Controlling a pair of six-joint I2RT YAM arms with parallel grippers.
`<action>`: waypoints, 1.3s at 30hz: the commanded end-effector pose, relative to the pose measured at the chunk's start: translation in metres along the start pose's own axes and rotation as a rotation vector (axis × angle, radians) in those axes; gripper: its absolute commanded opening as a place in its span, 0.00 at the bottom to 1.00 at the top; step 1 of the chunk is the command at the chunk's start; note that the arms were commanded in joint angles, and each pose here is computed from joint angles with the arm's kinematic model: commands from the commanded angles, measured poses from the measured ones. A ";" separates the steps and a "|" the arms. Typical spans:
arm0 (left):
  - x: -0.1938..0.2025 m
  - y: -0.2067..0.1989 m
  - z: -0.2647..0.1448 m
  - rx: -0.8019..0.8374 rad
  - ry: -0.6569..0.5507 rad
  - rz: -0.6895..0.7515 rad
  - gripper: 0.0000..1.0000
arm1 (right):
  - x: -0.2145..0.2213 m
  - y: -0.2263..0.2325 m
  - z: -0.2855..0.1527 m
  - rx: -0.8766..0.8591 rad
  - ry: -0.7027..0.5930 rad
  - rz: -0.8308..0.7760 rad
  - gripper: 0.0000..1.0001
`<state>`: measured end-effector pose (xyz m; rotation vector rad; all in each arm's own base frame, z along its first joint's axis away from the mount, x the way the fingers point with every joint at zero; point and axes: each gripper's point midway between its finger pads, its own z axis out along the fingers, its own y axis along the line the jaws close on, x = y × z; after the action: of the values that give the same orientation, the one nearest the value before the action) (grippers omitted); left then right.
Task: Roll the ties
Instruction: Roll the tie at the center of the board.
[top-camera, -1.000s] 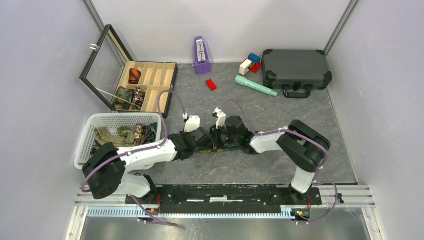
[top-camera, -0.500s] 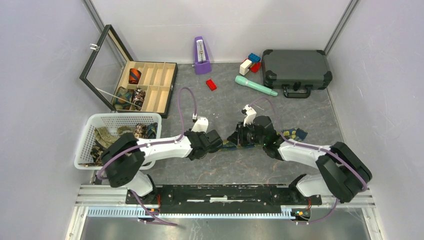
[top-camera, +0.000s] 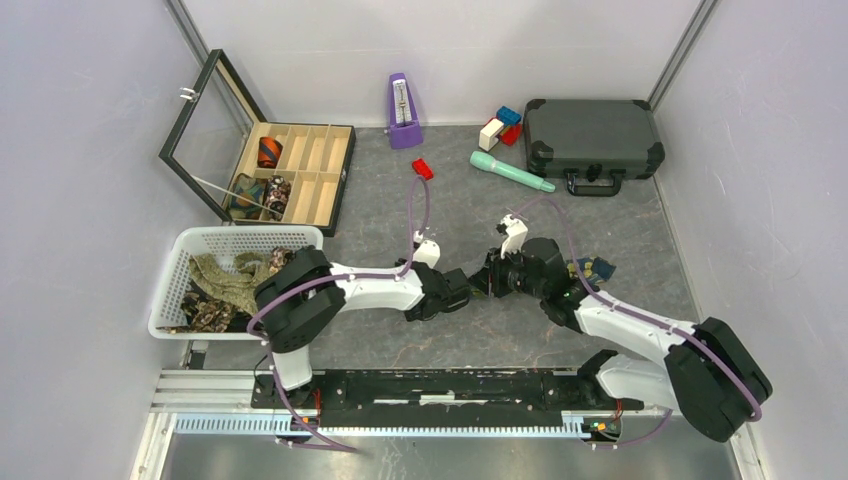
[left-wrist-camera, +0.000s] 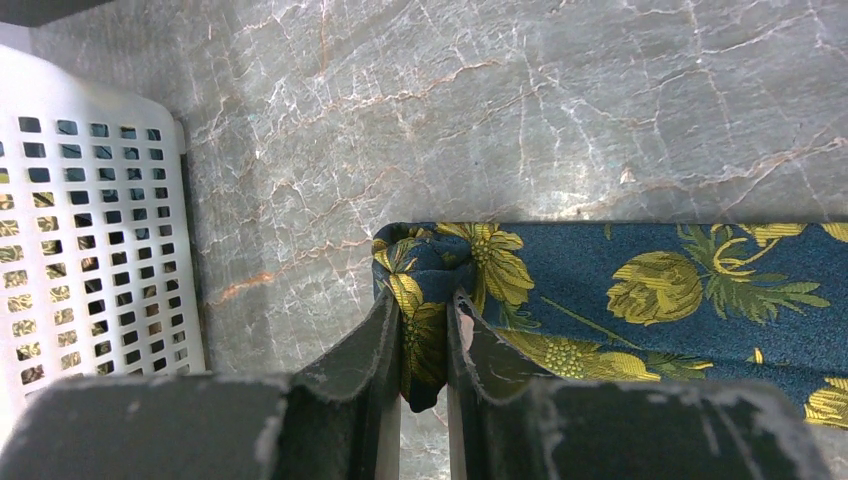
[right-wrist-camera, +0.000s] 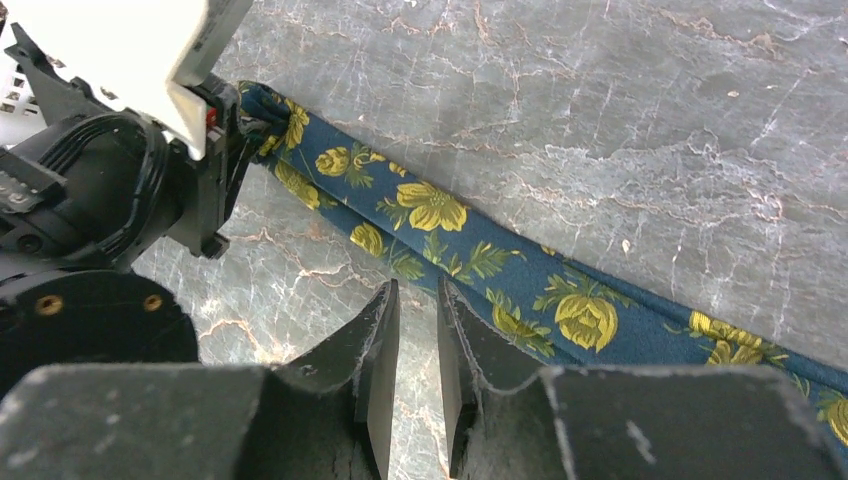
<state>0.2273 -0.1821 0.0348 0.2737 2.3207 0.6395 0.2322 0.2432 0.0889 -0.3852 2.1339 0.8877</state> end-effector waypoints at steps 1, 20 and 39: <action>0.001 -0.026 0.003 0.025 0.020 -0.081 0.03 | 0.000 -0.004 -0.008 0.018 -0.014 -0.026 0.26; -0.006 -0.056 -0.009 0.139 0.074 -0.053 0.44 | -0.018 0.005 -0.017 0.011 -0.046 -0.049 0.28; -0.033 -0.045 -0.046 0.287 0.045 -0.066 0.61 | -0.048 0.013 -0.006 0.011 -0.074 -0.044 0.28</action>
<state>0.2175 -0.2332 0.0365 0.3026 2.4679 0.4080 0.2381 0.2406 0.1134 -0.4011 2.1080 0.8508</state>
